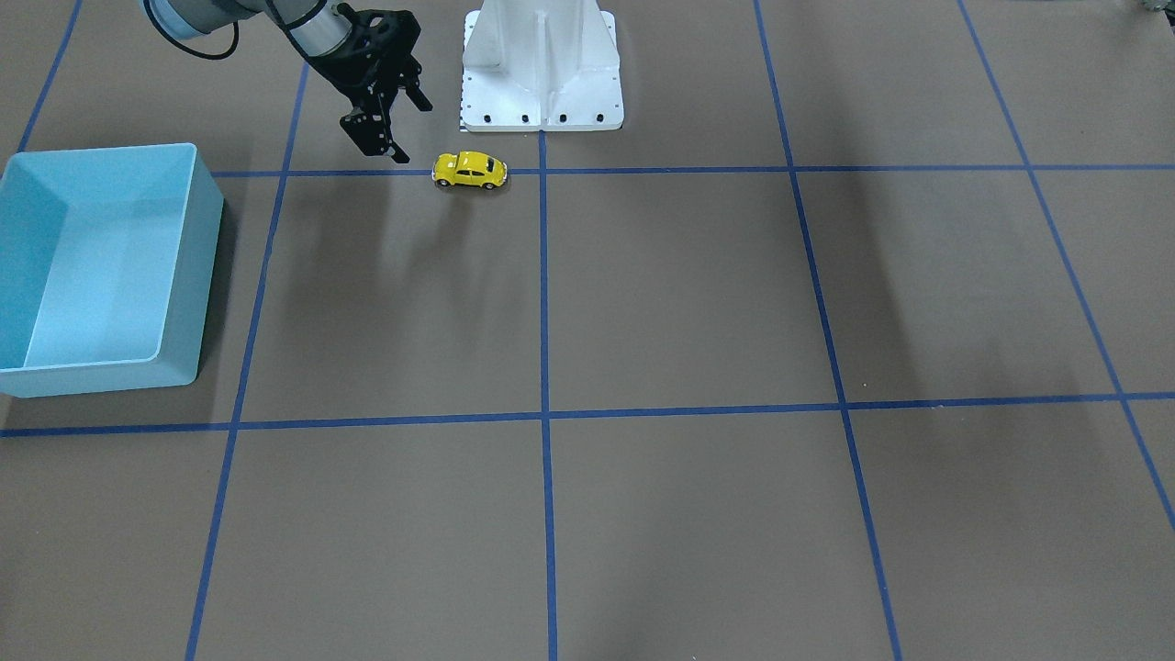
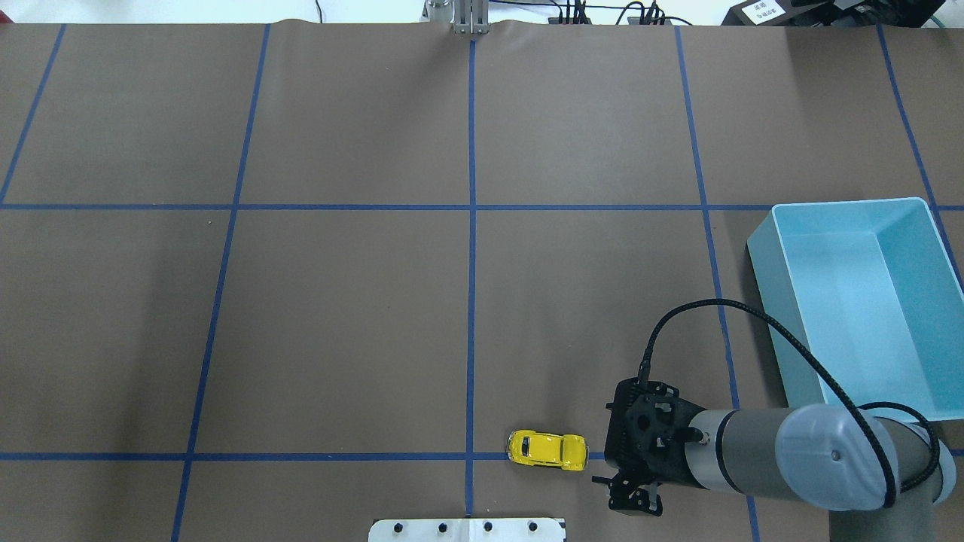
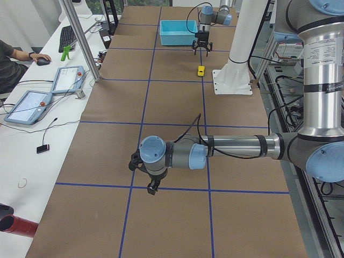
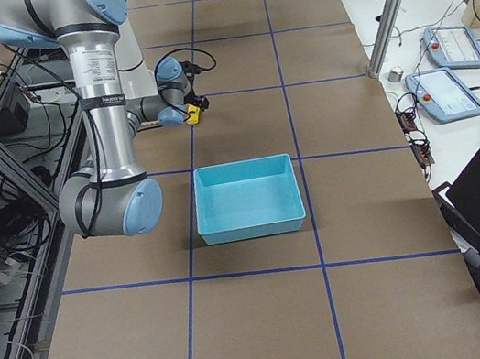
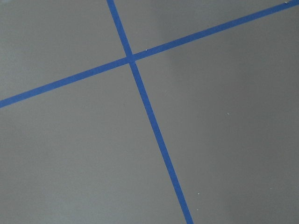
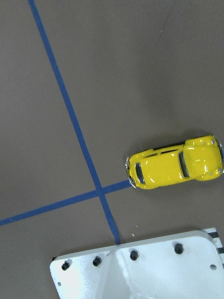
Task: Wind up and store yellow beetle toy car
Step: 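Lower the right gripper and grasp the yellow car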
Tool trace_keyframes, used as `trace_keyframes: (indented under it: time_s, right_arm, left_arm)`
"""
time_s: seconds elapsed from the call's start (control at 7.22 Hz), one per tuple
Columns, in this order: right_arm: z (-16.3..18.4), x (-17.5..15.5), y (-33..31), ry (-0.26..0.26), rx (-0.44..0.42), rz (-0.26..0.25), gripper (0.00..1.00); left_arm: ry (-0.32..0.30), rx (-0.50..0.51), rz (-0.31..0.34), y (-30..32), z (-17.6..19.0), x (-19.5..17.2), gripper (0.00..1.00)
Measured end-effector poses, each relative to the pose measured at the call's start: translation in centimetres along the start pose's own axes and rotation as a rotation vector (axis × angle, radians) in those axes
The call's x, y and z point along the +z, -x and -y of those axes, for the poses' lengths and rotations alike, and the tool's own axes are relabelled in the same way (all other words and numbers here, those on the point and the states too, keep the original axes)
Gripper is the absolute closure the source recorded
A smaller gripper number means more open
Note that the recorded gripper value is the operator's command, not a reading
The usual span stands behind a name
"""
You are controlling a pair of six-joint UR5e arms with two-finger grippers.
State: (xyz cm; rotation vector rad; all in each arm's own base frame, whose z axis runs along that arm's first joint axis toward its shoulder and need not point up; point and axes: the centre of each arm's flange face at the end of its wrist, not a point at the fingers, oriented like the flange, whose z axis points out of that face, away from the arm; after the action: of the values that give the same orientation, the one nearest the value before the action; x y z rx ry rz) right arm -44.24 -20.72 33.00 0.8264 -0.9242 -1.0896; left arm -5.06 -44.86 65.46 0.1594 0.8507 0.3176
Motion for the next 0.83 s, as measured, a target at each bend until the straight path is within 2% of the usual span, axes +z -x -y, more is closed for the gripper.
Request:
trace_keyframes:
  time_s: [0.28,0.42,0.83]
  right_arm:
    - [-1.2,2.2,-0.7,0.037,-0.047,-0.039,0.01]
    - [-0.8,3.5,-0.8,0.039,-0.053,-0.051,0.01]
    - [2.0,6.3,0.2,0.02,-0.054,-0.029,0.01]
  left_arm:
    - [-0.006,-0.068,0.001,-0.7,0.5,-0.2,0.0]
    - [-0.007,-0.076,0.001,-0.9,0.7,-0.2,0.0]
    - [-0.001,-0.089,-0.001,-0.9,0.1,0.1,0.0]
